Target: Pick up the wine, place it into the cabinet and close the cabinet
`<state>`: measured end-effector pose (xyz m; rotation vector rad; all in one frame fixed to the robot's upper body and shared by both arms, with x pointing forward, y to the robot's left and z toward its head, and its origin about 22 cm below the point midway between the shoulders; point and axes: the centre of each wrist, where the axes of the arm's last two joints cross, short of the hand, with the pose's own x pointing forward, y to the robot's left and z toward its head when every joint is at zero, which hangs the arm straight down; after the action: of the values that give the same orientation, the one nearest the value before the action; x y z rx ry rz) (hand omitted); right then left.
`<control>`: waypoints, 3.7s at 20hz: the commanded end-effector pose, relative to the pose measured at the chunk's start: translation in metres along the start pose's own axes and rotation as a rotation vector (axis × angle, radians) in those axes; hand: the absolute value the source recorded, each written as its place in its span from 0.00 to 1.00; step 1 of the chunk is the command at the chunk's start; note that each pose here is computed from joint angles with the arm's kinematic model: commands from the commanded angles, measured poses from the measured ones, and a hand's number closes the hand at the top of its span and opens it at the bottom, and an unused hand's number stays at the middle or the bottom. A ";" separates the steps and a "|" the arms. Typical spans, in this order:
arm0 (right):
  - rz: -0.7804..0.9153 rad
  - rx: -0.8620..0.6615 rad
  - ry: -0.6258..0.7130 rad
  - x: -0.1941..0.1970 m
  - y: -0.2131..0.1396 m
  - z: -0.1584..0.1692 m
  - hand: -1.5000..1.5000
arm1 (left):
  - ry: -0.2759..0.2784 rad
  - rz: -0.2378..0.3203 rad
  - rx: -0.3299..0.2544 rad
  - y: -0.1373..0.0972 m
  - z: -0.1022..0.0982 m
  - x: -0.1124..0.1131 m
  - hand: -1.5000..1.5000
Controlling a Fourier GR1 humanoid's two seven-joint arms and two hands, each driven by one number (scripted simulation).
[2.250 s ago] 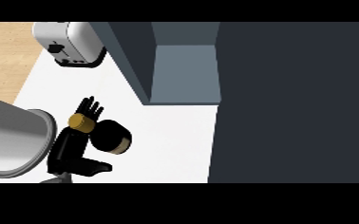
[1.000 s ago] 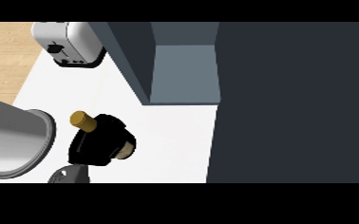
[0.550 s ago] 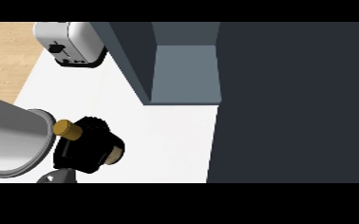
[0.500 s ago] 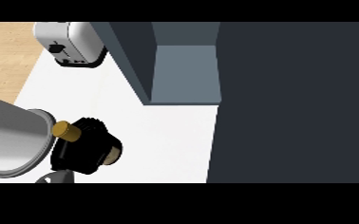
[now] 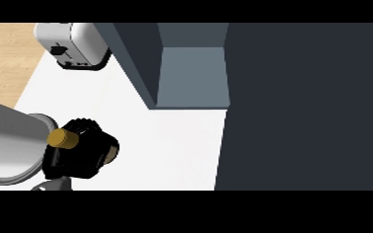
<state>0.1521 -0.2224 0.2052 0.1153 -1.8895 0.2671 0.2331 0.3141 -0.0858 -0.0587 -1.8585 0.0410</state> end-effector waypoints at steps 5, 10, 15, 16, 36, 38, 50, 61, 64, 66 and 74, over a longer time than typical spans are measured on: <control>-0.069 0.023 -0.042 0.005 0.000 0.000 0.00 | -0.071 0.118 -0.043 -0.032 -0.017 0.042 1.00; -0.063 0.035 -0.045 0.017 0.002 0.011 0.00 | -0.062 0.132 -0.087 -0.063 -0.028 0.071 1.00; -0.069 0.039 -0.049 0.015 0.005 0.018 0.00 | -0.071 0.108 -0.109 -0.087 -0.038 0.107 1.00; -0.079 0.029 -0.033 0.001 0.007 0.014 0.00 | -0.060 0.108 -0.127 -0.092 -0.040 0.131 1.00; -0.076 0.032 -0.054 0.014 0.005 0.013 0.00 | -0.021 0.171 -0.197 -0.236 -0.066 0.165 1.00; -0.075 0.018 -0.032 0.007 0.001 0.012 0.00 | -0.056 0.165 -0.165 -0.246 -0.096 0.188 1.00; -0.073 0.050 -0.032 0.015 0.012 0.026 0.00 | -0.061 0.104 -0.123 -0.271 -0.103 0.180 1.00; -0.053 0.032 -0.044 0.001 -0.009 0.022 0.00 | -0.059 0.138 -0.062 -0.281 -0.100 0.163 1.00; -0.063 0.053 -0.048 0.016 -0.001 0.012 0.00 | -0.048 0.159 -0.023 -0.259 -0.124 0.134 1.00; -0.061 0.043 -0.066 0.022 0.004 0.032 0.00 | -0.057 0.134 -0.013 -0.269 -0.125 0.136 1.00; -0.061 0.035 -0.057 0.020 0.006 0.029 0.00 | -0.037 -0.002 -0.024 -0.250 -0.109 0.086 1.00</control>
<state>0.1529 -0.2220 0.2019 0.1515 -1.8918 0.2718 0.3078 0.0536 0.0633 -0.1242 -1.8956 0.0470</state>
